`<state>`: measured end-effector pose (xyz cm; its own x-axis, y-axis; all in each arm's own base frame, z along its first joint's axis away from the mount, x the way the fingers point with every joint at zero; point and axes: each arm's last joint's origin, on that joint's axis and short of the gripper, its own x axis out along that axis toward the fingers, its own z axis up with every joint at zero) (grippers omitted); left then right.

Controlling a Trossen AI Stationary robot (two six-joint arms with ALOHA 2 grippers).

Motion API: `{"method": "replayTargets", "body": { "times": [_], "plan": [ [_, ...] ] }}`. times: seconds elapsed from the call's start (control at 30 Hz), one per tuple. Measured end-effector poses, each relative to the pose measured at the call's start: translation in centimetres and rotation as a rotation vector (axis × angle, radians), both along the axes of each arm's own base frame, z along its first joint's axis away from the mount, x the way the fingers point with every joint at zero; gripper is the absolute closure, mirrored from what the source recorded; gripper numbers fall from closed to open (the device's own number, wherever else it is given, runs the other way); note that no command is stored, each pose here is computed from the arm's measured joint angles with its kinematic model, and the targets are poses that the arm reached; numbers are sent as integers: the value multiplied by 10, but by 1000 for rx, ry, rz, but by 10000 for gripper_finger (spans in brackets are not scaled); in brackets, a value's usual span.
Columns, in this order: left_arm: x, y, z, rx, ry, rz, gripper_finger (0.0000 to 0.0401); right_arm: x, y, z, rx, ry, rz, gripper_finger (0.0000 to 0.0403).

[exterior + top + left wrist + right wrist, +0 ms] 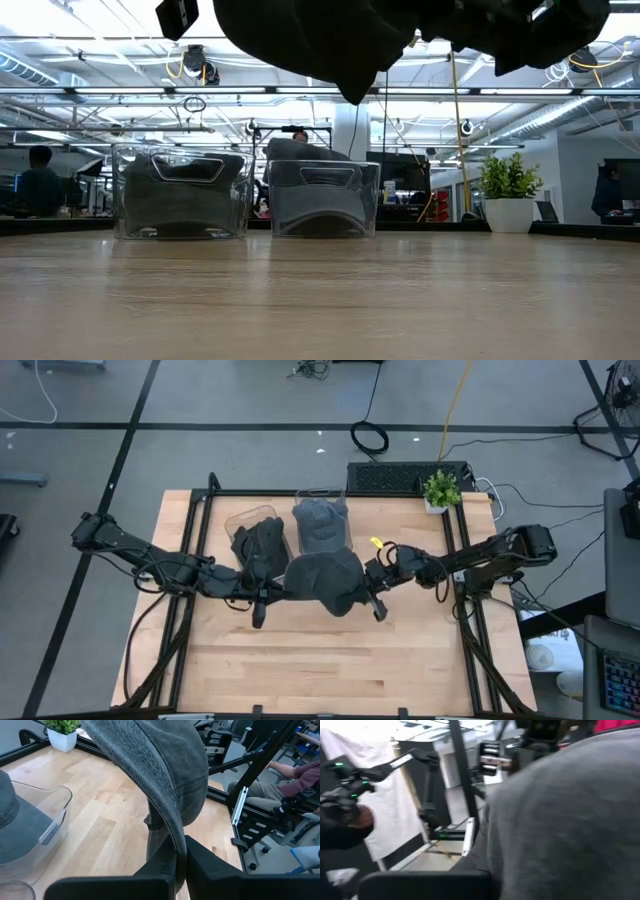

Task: Pick & Place hat
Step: Put the black cap into the left transparent bin

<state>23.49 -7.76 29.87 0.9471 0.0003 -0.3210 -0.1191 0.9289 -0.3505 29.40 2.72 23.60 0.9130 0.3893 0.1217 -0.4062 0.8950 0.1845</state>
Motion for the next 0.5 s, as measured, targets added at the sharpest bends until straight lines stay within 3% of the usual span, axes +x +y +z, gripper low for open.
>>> {"method": "replayTargets", "body": {
  "times": [0.13, 0.2, 0.33, 0.5],
  "plan": [
    [0, 0, 0, -2, -1, 1, 381, 0, -7, 9, 24, 52, 32, 399],
    [0, 0, 0, -20, 0, 8, 379, 1, -9, 18, 11, 152, 42, 400],
    [0, 0, 0, -84, 3, 29, 378, 0, -8, 40, -121, 348, -46, 401],
    [0, 0, -3, -124, 22, 45, 371, -6, 2, 78, -226, 349, -70, 402]
  ]
}}
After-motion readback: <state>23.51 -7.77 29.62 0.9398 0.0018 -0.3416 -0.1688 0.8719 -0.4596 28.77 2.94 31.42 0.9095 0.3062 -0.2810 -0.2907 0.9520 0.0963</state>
